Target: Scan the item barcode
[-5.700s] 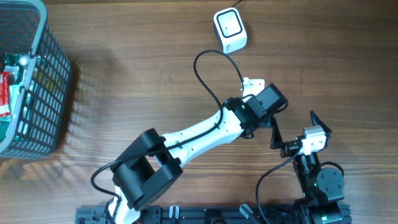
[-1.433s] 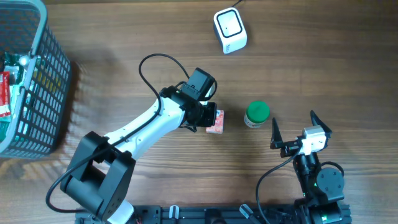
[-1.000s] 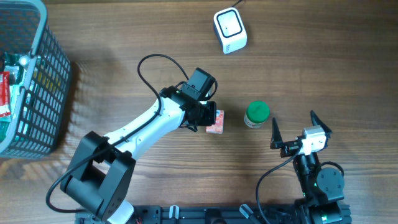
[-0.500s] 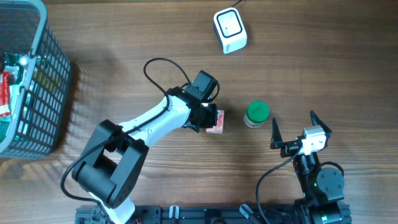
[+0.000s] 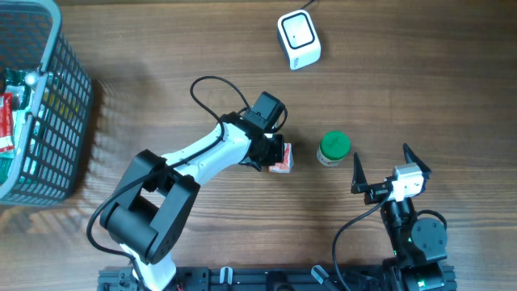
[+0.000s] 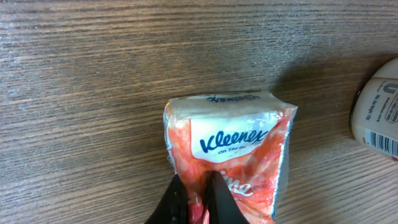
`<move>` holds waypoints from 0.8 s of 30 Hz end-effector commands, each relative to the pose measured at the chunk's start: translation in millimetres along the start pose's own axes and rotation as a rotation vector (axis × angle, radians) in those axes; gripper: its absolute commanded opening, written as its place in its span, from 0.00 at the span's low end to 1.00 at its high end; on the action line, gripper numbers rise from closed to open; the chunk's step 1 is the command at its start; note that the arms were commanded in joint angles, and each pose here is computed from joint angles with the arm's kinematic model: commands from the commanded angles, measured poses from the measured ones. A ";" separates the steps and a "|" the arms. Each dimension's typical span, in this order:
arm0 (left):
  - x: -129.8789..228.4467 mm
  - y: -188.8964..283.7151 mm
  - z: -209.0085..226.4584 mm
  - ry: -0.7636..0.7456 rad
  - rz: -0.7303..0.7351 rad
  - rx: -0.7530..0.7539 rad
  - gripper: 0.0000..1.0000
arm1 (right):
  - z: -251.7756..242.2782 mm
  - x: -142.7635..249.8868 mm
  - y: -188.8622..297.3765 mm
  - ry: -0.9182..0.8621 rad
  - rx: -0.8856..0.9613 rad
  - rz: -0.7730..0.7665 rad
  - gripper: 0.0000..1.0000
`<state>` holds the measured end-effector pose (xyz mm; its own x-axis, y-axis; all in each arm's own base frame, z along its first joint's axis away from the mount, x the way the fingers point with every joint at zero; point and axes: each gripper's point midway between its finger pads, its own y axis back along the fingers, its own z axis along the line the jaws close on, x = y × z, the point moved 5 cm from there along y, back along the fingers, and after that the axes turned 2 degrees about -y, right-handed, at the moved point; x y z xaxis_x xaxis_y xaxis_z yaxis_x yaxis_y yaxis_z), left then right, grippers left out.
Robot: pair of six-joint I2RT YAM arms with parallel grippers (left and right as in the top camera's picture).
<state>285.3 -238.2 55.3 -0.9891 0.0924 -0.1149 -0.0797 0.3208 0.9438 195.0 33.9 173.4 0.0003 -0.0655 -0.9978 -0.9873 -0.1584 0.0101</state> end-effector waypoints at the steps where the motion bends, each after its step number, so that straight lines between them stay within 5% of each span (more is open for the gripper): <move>1: -5.8 2.6 5.5 -0.008 -0.041 -0.048 0.04 | -1.1 0.0 -0.1 0.005 0.006 -0.001 1.00; 17: -32.5 119.3 -65.1 -0.264 -0.416 -0.434 0.04 | -1.1 0.0 -0.1 0.005 0.006 -0.001 1.00; 24: -19.0 93.6 -84.9 -0.402 -0.510 -0.651 0.04 | -1.1 0.0 -0.1 0.005 0.006 -0.001 1.00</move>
<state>284.1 -283.2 183.2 -0.7615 0.3642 -0.5362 -0.5951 -0.0651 0.8010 195.0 33.9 173.3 -0.0001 -0.0656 -0.9978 -0.9873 -0.1584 0.0105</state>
